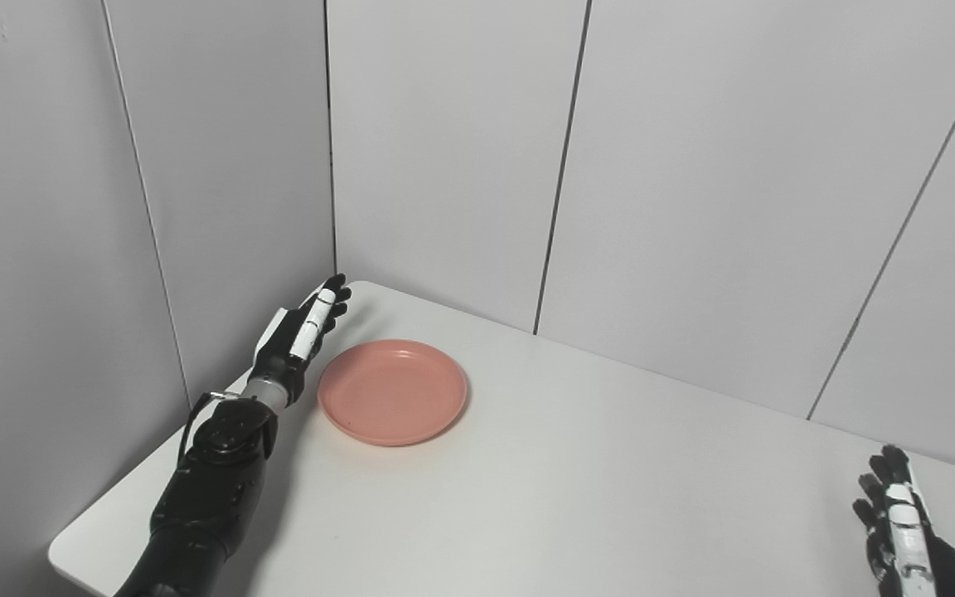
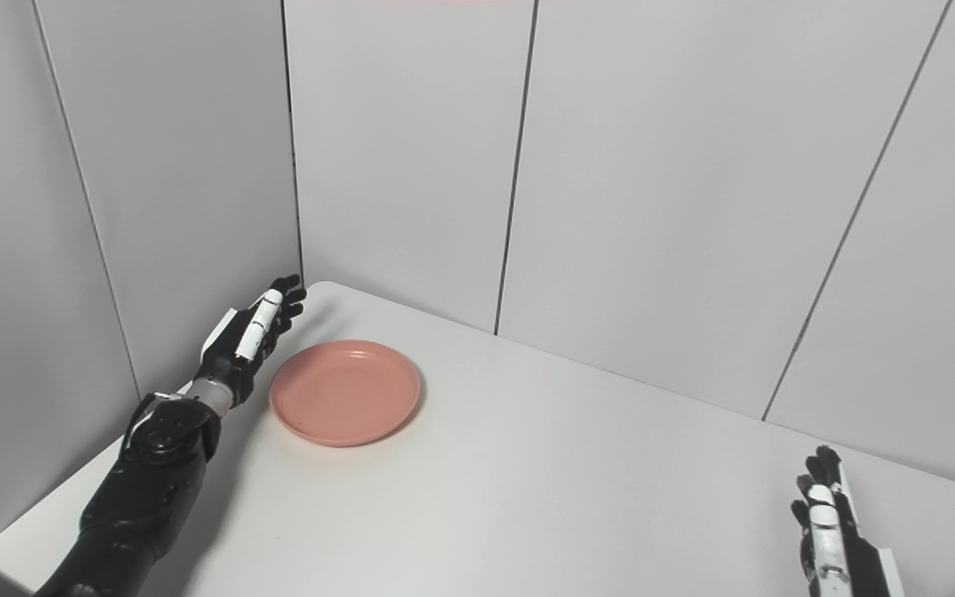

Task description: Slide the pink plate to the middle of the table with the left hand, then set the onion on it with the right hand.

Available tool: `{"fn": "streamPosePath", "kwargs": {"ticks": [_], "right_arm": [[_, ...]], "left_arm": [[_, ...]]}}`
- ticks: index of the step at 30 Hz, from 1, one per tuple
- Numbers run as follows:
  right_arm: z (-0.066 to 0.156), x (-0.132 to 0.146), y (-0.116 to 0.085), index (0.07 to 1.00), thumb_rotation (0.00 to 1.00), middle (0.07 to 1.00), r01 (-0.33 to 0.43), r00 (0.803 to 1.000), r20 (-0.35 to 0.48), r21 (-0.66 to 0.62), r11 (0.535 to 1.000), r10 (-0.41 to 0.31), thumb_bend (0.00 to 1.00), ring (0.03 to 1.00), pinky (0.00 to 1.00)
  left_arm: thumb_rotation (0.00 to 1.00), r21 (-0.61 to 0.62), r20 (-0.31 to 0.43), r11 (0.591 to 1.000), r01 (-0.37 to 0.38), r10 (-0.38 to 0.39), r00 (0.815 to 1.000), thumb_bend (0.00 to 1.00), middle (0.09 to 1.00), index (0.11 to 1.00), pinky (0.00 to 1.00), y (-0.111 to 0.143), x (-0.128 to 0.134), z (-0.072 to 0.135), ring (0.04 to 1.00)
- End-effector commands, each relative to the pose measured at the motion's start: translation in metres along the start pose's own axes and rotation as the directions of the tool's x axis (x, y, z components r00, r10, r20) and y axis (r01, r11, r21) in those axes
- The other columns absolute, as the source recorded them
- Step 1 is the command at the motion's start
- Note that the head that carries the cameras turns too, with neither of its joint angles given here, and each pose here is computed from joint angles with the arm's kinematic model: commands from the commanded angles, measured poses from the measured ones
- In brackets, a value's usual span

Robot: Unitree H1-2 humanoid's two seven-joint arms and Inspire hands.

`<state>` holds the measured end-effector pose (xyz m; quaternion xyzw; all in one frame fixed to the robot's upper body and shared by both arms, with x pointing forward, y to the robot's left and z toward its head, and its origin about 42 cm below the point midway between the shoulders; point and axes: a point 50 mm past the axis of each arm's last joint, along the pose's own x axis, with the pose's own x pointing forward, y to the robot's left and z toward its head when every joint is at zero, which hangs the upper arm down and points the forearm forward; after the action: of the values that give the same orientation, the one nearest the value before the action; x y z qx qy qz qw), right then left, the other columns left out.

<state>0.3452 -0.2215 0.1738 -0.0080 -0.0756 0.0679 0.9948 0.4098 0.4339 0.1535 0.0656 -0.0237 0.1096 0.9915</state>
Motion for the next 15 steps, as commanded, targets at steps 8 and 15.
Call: {"fn": "streamPosePath", "kwargs": {"ticks": [8, 15], "right_arm": [[0.023, 0.008, 0.003, 1.0, 1.0, 1.0, -0.008, 0.997, 0.074, 0.006, 1.0, 0.008, 0.06, 1.0, 1.0], [0.024, 0.007, 0.003, 1.0, 1.0, 1.0, -0.008, 0.997, 0.079, -0.004, 1.0, 0.009, 0.06, 1.0, 1.0]], "left_arm": [[1.0, 0.046, 0.098, 0.999, -0.021, 0.016, 0.995, 0.6, 0.929, 0.913, 0.97, 0.007, 0.017, 0.03, 0.944], [1.0, 0.071, 0.081, 0.997, 0.0, -0.006, 0.997, 0.61, 0.945, 0.933, 1.0, 0.008, 0.014, 0.02, 0.968]]}}
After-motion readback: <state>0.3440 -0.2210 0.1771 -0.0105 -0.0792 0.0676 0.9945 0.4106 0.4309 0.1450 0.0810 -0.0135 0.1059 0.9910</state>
